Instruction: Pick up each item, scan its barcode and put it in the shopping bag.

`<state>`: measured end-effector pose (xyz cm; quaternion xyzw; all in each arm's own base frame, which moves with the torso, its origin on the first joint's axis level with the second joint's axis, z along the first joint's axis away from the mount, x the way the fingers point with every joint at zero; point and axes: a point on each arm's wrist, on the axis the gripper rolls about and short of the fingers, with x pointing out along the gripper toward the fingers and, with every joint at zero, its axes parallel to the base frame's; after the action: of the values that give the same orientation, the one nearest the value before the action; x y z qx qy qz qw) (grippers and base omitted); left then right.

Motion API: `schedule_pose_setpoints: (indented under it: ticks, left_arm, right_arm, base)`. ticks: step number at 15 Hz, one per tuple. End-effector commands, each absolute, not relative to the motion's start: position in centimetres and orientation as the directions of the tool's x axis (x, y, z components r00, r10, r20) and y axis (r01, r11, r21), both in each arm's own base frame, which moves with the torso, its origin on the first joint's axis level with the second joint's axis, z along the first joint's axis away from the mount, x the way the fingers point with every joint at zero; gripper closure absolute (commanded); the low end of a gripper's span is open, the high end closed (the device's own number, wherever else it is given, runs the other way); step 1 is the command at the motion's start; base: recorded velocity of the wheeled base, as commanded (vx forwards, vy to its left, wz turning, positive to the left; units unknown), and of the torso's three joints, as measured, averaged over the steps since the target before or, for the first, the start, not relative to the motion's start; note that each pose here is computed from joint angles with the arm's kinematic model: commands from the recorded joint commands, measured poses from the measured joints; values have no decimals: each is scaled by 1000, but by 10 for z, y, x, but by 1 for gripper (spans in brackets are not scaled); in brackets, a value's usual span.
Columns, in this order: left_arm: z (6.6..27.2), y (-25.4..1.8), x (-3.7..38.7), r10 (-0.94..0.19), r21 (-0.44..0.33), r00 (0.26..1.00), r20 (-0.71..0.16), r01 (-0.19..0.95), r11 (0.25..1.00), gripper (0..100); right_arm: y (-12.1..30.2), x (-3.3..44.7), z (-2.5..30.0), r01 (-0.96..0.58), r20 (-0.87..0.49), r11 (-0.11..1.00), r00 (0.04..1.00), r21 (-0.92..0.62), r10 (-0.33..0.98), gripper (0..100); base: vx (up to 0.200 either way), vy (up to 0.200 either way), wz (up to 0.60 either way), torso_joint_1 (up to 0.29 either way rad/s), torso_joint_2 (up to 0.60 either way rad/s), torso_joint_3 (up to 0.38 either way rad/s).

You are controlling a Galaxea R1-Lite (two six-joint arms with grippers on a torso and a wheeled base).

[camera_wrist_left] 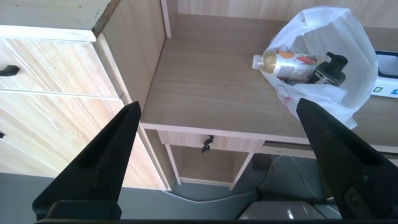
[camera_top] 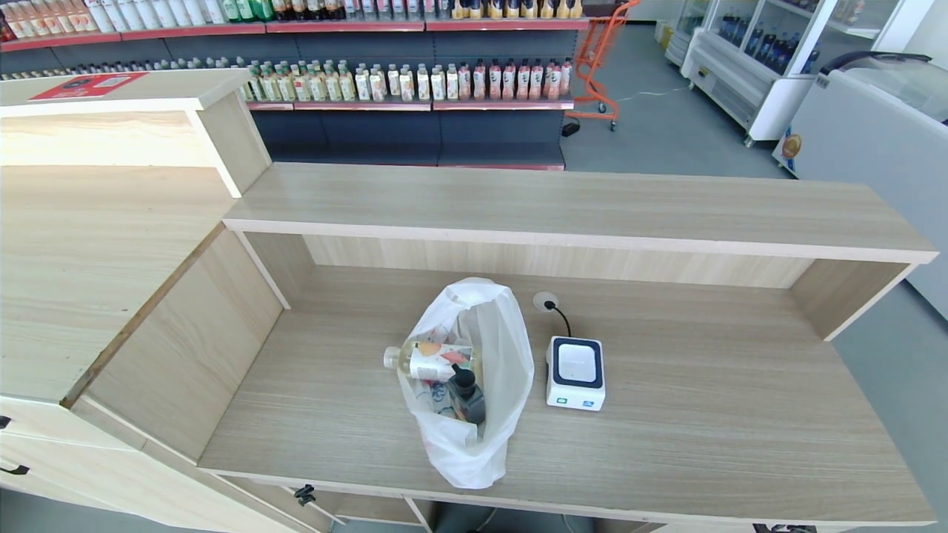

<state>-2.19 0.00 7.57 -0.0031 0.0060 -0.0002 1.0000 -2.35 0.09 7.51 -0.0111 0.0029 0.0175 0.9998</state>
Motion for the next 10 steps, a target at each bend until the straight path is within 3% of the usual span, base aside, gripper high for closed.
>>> schedule_pose_setpoints:
  ticks: [1, 9, 10]
  left_arm:
    - [76, 0, -22, -3, 3, 1000, -11, 3, 1000, 0]
    - [76, 0, -23, 0, 12, 1000, -2, 0, 1000, 0]
    - [76, 0, -23, 0, 5, 1000, -2, 0, 1000, 0]
  right_arm:
    - [1, -23, 75, -36, -11, 999, 999, -23, 35, 100]
    - [1, -23, 75, -36, -11, 999, 999, -23, 35, 100]
    - [1, -23, 75, -36, -11, 999, 999, -23, 35, 100]
  base:
    - [0, -200, 0, -2, 12, 2]
    - [0, -200, 0, 5, 1, 1]
    - [0, 0, 0, 0, 0, 0]
